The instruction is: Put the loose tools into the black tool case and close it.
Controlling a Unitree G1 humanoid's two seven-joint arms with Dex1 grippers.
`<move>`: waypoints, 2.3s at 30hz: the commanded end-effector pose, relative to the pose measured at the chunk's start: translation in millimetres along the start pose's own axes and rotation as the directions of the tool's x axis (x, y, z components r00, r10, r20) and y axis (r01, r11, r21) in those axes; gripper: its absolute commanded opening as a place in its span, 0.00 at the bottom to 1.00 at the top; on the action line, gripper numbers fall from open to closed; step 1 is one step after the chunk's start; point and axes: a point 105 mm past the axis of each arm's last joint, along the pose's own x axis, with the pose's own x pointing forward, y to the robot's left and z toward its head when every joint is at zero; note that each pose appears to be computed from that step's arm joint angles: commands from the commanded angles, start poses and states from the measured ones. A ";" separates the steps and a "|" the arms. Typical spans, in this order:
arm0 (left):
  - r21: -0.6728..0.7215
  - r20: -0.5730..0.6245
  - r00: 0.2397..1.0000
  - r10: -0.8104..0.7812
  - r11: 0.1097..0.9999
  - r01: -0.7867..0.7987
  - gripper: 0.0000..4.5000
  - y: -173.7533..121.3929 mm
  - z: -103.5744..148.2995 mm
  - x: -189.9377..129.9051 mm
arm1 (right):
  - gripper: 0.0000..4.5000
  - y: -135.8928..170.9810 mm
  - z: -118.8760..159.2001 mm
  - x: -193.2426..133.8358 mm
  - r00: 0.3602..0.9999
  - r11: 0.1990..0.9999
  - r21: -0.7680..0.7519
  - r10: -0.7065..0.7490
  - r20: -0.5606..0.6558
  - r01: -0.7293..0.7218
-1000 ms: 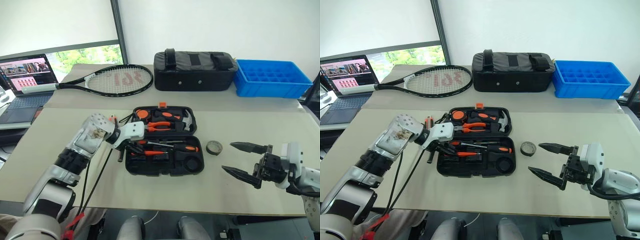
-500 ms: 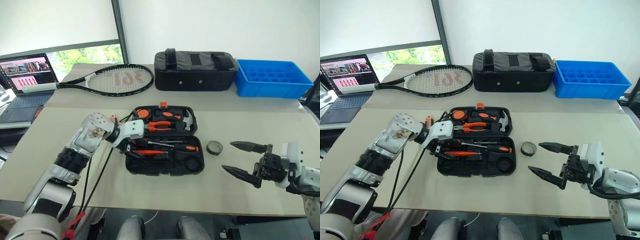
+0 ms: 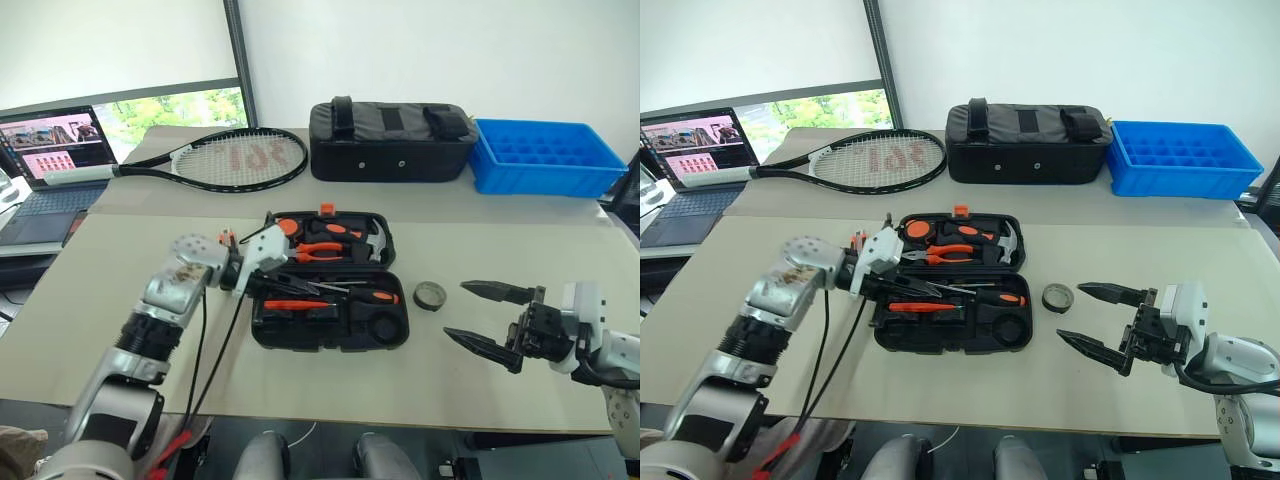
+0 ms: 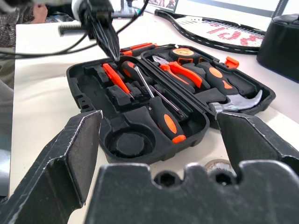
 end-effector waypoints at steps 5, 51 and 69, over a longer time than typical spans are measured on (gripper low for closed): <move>0.008 -0.036 0.995 0.098 0.995 -0.098 0.00 3.9 -30.0 6.6 | 1.00 -0.2 10.5 -0.5 1.000 0.999 -0.054 0.003 0.020 -0.002; -0.003 -0.180 0.983 0.045 0.999 -0.046 0.00 26.8 -18.9 12.6 | 1.00 -2.5 12.1 3.7 1.000 0.998 -0.064 0.004 0.020 -0.002; -0.054 0.128 0.788 0.602 0.798 -0.600 0.00 80.4 27.5 -87.5 | 1.00 -4.9 12.0 9.0 0.999 0.997 -0.062 0.046 0.024 -0.045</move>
